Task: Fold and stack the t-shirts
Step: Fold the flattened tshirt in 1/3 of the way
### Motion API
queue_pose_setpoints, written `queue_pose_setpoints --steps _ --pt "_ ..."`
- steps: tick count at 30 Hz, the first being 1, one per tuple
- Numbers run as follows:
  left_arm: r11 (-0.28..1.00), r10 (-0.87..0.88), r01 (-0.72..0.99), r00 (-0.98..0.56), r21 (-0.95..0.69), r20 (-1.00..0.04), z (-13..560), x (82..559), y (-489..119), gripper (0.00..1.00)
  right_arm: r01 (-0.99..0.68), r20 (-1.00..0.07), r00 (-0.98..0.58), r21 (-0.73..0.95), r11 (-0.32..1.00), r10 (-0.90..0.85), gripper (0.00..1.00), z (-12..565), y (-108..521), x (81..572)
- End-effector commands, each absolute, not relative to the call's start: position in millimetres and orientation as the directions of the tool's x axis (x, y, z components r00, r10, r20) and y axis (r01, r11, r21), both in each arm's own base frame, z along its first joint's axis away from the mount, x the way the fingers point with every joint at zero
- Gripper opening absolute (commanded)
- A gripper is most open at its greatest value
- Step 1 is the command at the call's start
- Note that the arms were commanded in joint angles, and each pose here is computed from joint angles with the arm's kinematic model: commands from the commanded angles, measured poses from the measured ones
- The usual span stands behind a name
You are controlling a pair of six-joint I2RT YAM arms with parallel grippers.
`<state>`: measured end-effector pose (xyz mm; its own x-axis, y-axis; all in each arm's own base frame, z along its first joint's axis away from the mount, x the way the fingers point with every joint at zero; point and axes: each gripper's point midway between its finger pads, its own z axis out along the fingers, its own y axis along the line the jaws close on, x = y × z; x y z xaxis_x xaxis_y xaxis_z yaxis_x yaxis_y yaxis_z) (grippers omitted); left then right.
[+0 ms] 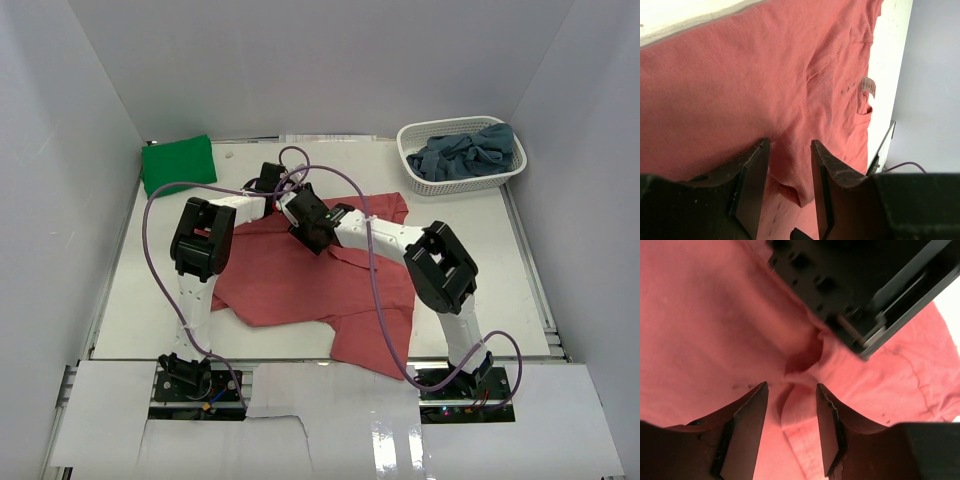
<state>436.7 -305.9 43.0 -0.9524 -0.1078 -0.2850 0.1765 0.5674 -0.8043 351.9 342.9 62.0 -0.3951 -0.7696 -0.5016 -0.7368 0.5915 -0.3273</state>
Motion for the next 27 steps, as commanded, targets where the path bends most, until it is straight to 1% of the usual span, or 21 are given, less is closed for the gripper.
queue_pose_setpoints --steps 1,4,7,11,14,18,20,21,23,25,27 --pt "0.560 -0.081 0.207 -0.950 -0.802 -0.302 54.4 431.4 -308.6 0.50 -0.701 -0.544 -0.405 -0.331 0.631 -0.735 0.49 79.1 344.9 374.3" --pt "0.560 -0.080 0.205 -0.951 -0.803 -0.299 53.1 431.0 -308.7 0.50 -0.689 -0.559 -0.422 -0.313 0.653 -0.713 0.46 82.4 342.4 382.6" --pt "0.559 -0.080 0.204 -0.951 -0.804 -0.297 52.9 430.6 -308.8 0.50 -0.689 -0.548 -0.446 -0.294 0.663 -0.707 0.45 79.2 339.4 387.0" --pt "0.560 -0.081 0.204 -0.951 -0.803 -0.298 52.8 430.8 -308.7 0.50 -0.697 -0.545 -0.467 -0.258 0.670 -0.696 0.43 74.9 340.5 382.6" --pt "0.559 -0.081 0.205 -0.951 -0.803 -0.299 53.5 430.9 -308.7 0.50 -0.687 -0.540 -0.480 -0.259 0.679 -0.691 0.40 70.8 338.9 382.9" --pt "0.561 -0.081 0.205 -0.951 -0.802 -0.299 53.1 430.4 -308.3 0.50 -0.686 -0.520 -0.506 -0.241 0.687 -0.688 0.38 62.0 337.2 380.7" --pt "0.561 -0.081 0.205 -0.951 -0.802 -0.299 53.1 430.4 -308.3 0.50 -0.692 -0.518 -0.516 -0.217 0.689 -0.682 0.39 61.6 338.8 376.4" --pt "0.561 -0.081 0.204 -0.951 -0.802 -0.298 53.2 429.9 -308.1 0.50 -0.692 -0.531 -0.525 -0.189 0.697 -0.665 0.41 66.5 341.6 371.8" --pt "0.561 -0.081 0.205 -0.951 -0.802 -0.299 53.3 430.1 -308.2 0.50 -0.688 -0.552 -0.528 -0.167 0.706 -0.645 0.41 71.5 343.5 368.2" --pt "0.562 -0.081 0.205 -0.951 -0.802 -0.300 52.9 430.6 -308.2 0.50 -0.676 -0.577 -0.519 -0.174 0.716 -0.630 0.43 77.4 343.5 364.8" --pt "0.562 -0.082 0.203 -0.951 -0.802 -0.298 52.4 430.7 -308.3 0.50 -0.657 -0.580 -0.513 -0.209 0.724 -0.633 0.44 80.2 340.2 365.2"
